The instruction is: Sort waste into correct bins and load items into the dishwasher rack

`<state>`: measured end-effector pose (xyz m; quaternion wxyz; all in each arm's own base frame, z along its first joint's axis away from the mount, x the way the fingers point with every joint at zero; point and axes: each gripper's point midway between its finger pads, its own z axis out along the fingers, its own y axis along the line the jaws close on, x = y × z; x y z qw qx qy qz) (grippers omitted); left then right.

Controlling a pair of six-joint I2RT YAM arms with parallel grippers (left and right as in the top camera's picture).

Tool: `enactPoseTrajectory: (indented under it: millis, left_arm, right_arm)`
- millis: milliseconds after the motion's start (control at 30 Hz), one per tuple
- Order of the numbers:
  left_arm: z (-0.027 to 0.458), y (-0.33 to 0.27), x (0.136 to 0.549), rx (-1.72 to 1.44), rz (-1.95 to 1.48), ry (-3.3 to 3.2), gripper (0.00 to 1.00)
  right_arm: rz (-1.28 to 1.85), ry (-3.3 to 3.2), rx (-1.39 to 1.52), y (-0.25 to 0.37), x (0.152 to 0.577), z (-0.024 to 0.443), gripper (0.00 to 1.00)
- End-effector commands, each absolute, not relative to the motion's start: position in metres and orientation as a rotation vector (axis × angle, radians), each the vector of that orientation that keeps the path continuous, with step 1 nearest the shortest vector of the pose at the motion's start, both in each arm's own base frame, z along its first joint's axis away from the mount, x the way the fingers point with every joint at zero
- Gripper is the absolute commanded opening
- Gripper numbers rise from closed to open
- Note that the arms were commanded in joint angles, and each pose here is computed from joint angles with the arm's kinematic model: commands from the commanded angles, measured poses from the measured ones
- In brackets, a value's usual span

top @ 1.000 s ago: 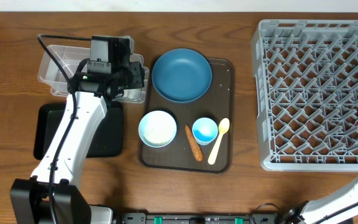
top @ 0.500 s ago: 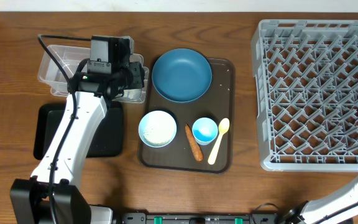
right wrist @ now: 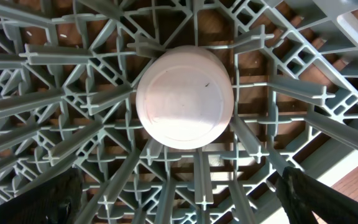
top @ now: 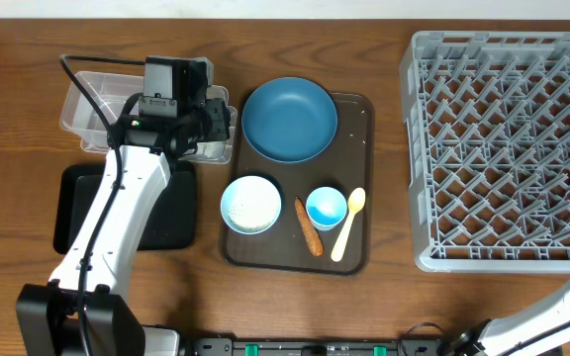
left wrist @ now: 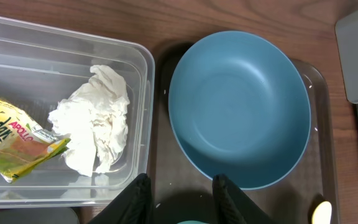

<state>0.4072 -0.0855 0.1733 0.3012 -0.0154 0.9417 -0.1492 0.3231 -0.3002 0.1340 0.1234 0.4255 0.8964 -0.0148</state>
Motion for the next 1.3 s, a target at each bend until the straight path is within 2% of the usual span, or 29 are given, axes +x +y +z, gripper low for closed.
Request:
enactPoseTrajectory:
  millis: [0, 167, 367, 467, 533, 600, 800, 1267]
  left_arm:
    - [0.180, -0.082, 0.410, -0.039, -0.375, 2.482, 0.36]
    - [0.180, -0.082, 0.410, -0.039, -0.375, 2.482, 0.37]
    - [0.180, -0.082, 0.410, -0.039, -0.375, 2.482, 0.51]
    - [0.180, -0.082, 0.410, -0.039, -0.375, 2.482, 0.64]
    - [0.180, -0.081, 0.410, -0.039, -0.375, 2.482, 0.77]
    - [0.180, -0.081, 0.410, -0.039, -0.375, 2.482, 0.82]
    - [0.180, -0.081, 0.410, -0.039, -0.374, 2.482, 0.86]
    - [0.174, -0.080, 0.402, -0.045, -0.371, 2.523, 0.87]
  right_arm:
    - [-0.022, 2.603, 1.239, -0.299, 0.325, 0.139, 0.99]
    - [0.166, 2.592, 1.139, -0.281, 0.341, 0.142, 0.99]
    - [0.497, 2.547, 0.811, -0.234, 0.377, 0.161, 0.99]
    - [0.532, 2.563, 0.710, -0.210, 0.391, 0.166, 0.99]
    - [0.543, 2.587, 0.634, -0.189, 0.400, 0.168, 0.99]
    - [0.558, 2.608, 0.560, -0.166, 0.410, 0.170, 0.99]
    - [0.525, 2.708, 0.332, -0.096, 0.431, 0.166, 0.99]
    - [0.371, 2.846, -0.051, 0.043, 0.438, 0.156, 0.99]
